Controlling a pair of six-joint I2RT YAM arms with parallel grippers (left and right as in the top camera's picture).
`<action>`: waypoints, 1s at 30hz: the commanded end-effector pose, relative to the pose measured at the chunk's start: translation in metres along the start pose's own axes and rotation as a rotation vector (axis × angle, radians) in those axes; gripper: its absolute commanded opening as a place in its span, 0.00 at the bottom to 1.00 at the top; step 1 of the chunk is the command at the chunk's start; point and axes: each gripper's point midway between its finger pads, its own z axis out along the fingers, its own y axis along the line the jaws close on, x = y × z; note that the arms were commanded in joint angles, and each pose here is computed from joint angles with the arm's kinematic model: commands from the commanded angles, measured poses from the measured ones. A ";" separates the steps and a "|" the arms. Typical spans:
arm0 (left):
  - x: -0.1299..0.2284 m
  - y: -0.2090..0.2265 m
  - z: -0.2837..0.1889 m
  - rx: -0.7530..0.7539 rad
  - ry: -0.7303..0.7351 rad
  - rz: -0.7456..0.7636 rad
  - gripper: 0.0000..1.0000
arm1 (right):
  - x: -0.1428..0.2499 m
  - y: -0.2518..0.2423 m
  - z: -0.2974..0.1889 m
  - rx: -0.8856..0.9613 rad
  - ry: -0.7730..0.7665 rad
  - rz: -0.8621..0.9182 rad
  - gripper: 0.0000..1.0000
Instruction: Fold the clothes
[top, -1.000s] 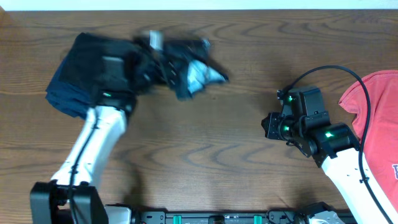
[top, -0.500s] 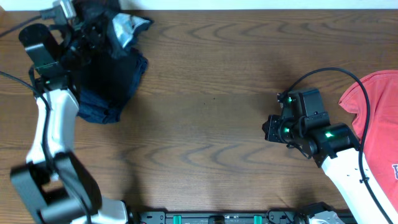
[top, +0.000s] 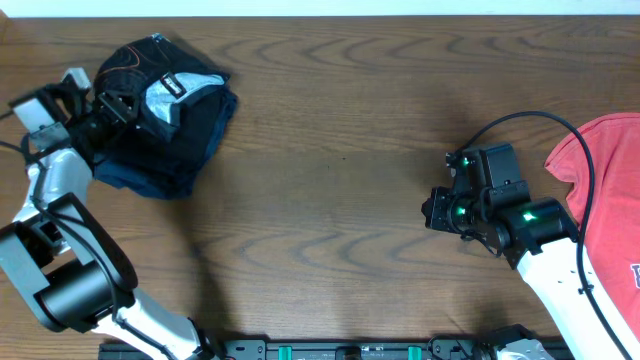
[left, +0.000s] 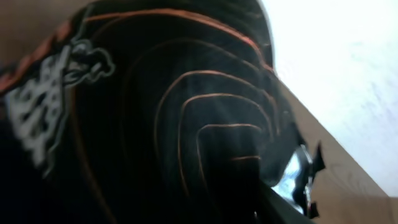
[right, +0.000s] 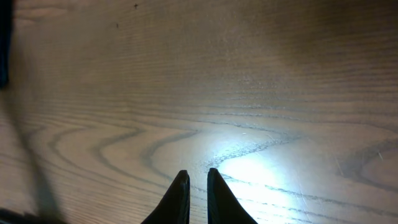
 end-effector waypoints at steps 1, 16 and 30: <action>-0.013 0.011 -0.019 -0.052 -0.028 -0.004 0.47 | 0.002 0.003 -0.001 -0.013 0.004 0.010 0.10; -0.047 -0.070 -0.115 -0.023 -0.191 0.104 0.81 | 0.002 0.003 -0.001 -0.012 0.005 -0.013 0.11; 0.110 -0.190 -0.100 0.203 0.274 0.488 0.65 | -0.015 0.012 -0.005 -0.039 -0.071 -0.103 0.22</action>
